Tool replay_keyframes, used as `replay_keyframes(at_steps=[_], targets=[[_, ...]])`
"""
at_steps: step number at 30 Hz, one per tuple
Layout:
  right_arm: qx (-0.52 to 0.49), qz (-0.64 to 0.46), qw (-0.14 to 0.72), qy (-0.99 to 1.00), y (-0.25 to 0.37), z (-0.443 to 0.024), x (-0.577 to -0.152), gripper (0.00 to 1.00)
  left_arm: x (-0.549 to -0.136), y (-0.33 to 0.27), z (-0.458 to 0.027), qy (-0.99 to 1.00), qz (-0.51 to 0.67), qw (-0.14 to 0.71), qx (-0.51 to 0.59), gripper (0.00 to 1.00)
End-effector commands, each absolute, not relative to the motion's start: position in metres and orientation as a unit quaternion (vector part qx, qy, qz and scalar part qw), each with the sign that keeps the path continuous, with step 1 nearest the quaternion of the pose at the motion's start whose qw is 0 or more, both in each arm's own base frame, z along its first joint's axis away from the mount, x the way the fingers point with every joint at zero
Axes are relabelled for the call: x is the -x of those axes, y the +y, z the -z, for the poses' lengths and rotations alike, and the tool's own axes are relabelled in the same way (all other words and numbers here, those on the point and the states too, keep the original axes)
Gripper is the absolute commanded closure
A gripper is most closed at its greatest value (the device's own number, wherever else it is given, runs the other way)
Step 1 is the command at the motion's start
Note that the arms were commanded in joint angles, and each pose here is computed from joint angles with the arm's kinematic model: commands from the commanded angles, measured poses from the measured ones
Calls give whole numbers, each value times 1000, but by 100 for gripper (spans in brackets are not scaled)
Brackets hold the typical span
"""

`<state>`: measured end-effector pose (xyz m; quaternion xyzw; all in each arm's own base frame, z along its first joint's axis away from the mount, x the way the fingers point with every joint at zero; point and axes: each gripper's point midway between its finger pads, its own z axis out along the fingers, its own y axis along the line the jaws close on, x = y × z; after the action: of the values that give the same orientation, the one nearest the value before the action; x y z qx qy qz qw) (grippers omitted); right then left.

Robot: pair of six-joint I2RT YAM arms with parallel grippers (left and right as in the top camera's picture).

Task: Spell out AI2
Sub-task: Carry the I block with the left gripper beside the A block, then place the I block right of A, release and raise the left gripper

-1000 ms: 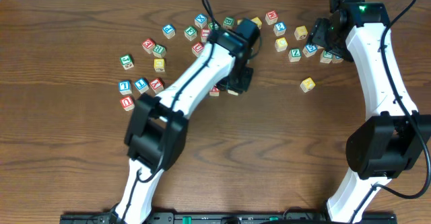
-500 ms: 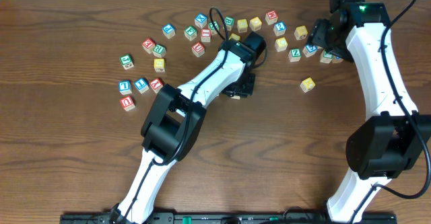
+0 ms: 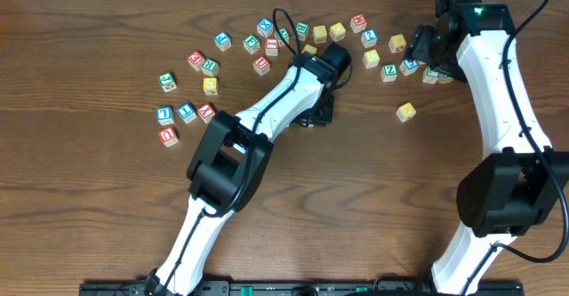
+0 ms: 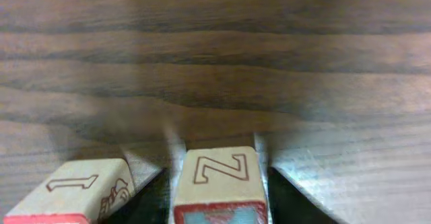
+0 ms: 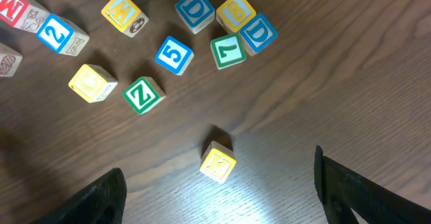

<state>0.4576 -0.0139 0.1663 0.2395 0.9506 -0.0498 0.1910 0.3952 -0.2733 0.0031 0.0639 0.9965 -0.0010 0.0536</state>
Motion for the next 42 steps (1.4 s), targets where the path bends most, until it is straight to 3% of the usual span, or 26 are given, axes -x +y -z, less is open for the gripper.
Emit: replay_keyframes(at_steps=[1,13,27,32,38,40,42], targets=[[-236,59,194,950,-19,-169,-458,15,-393,-267,12,997,-15,42,-58,48],[-236,59,194,950,-19,-169,-457,15,-397,-273,4,997,-3,48,-59,46],[-236,58,194,951,-18,-169,-458,16,-430,-261,-60,989,-1,132,-61,46],[-235,53,192,951,-17,-169,-458,17,-444,-261,-101,979,20,184,-80,46],[-232,55,186,953,-15,-167,-454,18,-462,-242,-183,952,-2,295,-81,45],[-222,54,185,956,-11,-167,-454,18,-461,-237,-205,946,4,316,-75,33],[-192,47,186,962,-1,-167,-457,18,-459,-232,-223,941,11,331,-70,28]])
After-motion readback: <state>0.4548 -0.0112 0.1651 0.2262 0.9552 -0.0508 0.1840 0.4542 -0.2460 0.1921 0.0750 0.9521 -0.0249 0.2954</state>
